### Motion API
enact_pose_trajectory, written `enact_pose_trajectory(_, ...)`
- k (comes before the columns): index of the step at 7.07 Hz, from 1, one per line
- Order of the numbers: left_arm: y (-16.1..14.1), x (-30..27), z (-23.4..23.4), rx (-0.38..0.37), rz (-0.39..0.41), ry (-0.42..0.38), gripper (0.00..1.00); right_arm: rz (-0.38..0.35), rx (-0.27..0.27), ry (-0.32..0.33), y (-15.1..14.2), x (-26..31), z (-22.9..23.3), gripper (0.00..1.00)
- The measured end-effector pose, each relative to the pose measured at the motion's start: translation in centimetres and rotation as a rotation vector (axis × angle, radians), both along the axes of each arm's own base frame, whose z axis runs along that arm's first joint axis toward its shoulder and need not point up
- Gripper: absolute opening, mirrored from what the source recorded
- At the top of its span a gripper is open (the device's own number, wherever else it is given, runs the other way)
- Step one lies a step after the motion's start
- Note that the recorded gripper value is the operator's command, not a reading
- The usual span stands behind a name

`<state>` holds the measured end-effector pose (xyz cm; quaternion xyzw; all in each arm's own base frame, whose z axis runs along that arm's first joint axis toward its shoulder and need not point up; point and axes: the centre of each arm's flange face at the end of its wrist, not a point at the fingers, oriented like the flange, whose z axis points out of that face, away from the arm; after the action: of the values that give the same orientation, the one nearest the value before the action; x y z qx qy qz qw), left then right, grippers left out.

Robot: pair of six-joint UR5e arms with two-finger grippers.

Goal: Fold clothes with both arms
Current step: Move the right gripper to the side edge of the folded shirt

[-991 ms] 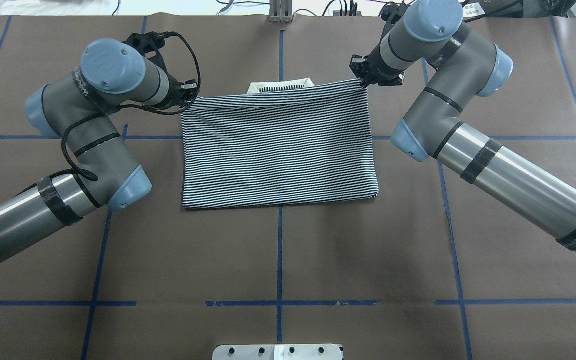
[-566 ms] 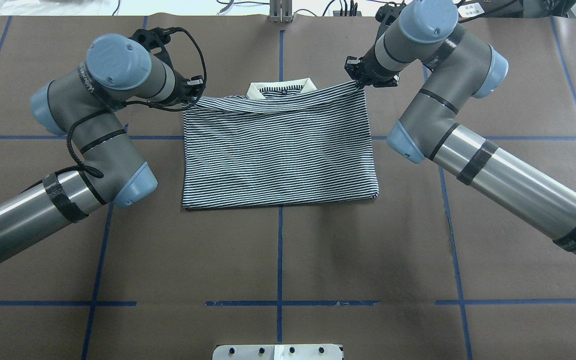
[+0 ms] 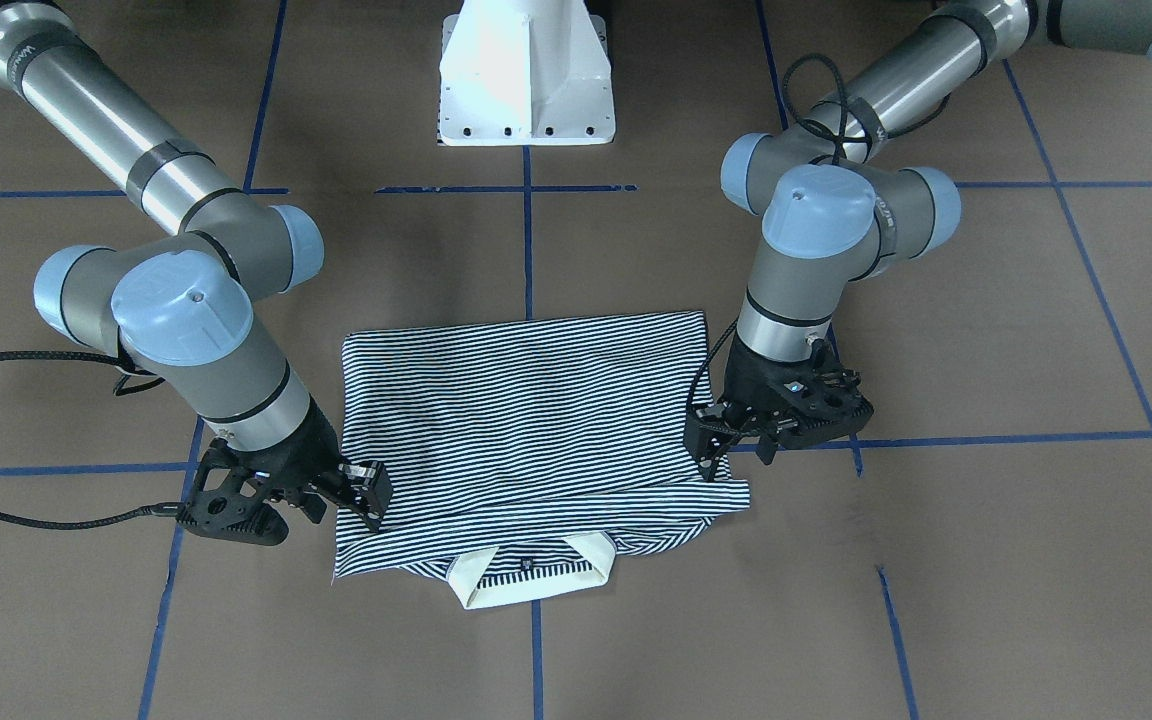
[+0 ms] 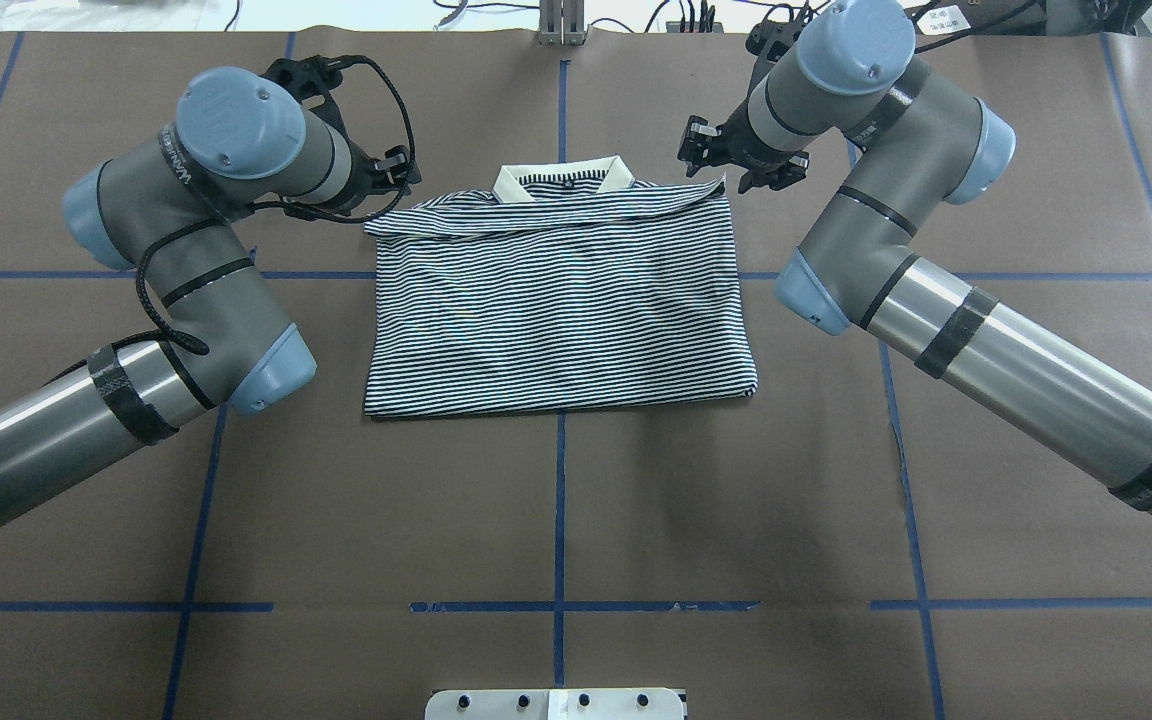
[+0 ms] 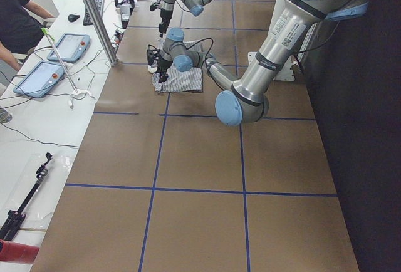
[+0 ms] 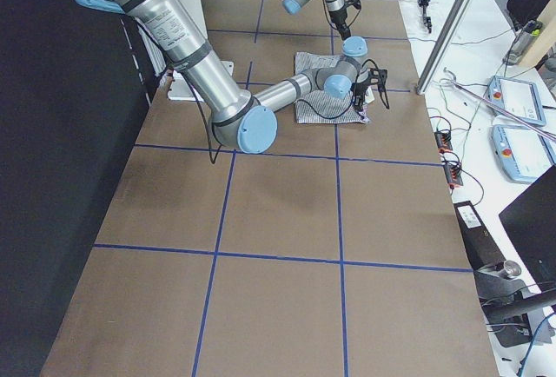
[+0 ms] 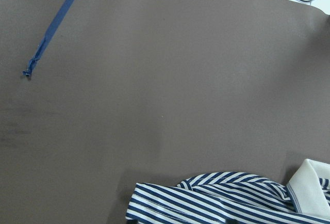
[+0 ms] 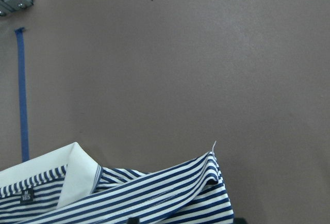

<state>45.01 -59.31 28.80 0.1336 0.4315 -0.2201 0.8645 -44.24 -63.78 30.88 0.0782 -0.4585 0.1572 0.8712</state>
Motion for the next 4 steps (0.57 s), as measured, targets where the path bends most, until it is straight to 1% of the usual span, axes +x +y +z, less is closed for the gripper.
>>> enact_pose_trajectory(1, 0.4, -0.4, -0.6, 0.009, 0.0, 0.01, 1.0, -0.019, 0.005, -0.014, 2.1, 0.4, 0.4, 1.0)
enact_pose_trajectory(2, 1.1, -1.0, -0.8, 0.017, 0.0, 0.019, 1.0, -0.044, 0.011, -0.023, 5.5, 0.2, 0.7, 1.0)
enact_pose_trajectory(4, 2.8, -2.3, -1.2, 0.032, 0.0, 0.044, 1.0, -0.082, 0.014, 0.014, 12.9, -0.4, 1.9, 1.0)
